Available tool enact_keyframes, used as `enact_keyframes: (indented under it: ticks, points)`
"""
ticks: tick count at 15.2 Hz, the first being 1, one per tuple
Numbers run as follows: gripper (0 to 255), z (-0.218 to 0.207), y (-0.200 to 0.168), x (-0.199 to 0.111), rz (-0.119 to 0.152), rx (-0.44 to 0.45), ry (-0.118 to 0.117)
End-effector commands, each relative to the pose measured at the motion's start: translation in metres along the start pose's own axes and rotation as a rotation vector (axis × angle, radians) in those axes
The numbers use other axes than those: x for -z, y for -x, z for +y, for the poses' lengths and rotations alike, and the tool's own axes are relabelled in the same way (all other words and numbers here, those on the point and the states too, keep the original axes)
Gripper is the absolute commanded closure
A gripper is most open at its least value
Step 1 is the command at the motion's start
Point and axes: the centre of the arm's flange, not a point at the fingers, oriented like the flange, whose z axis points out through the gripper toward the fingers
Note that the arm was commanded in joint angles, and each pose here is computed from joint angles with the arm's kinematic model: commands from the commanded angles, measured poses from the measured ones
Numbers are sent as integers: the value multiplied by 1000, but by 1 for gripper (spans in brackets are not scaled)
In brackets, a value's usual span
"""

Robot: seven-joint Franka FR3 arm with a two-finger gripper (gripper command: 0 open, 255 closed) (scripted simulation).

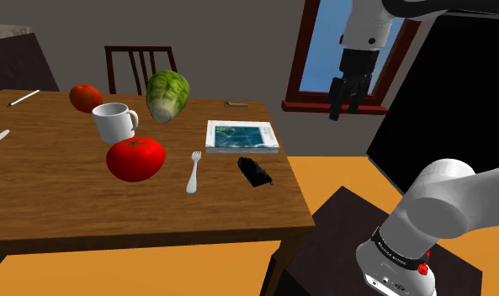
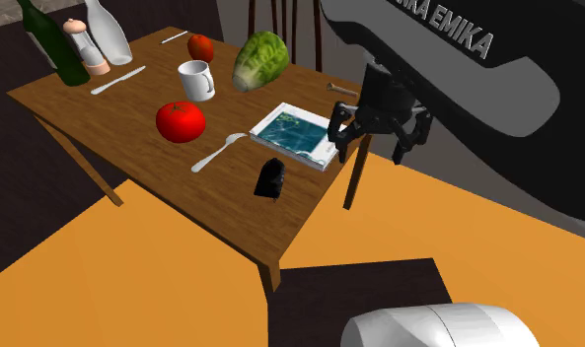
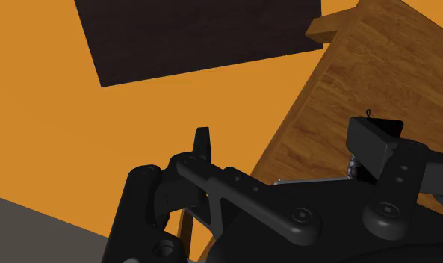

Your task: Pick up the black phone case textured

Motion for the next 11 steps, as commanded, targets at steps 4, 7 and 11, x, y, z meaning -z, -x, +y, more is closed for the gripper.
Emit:
enact_keyframes:
  ticks: [4,7,11]
  points:
    - [0,-29,-15,-21,18,-23,1]
    - [0,-57,-31,-42,36,-47,3]
    - [0,-94,-54,-70,60,-78,5]
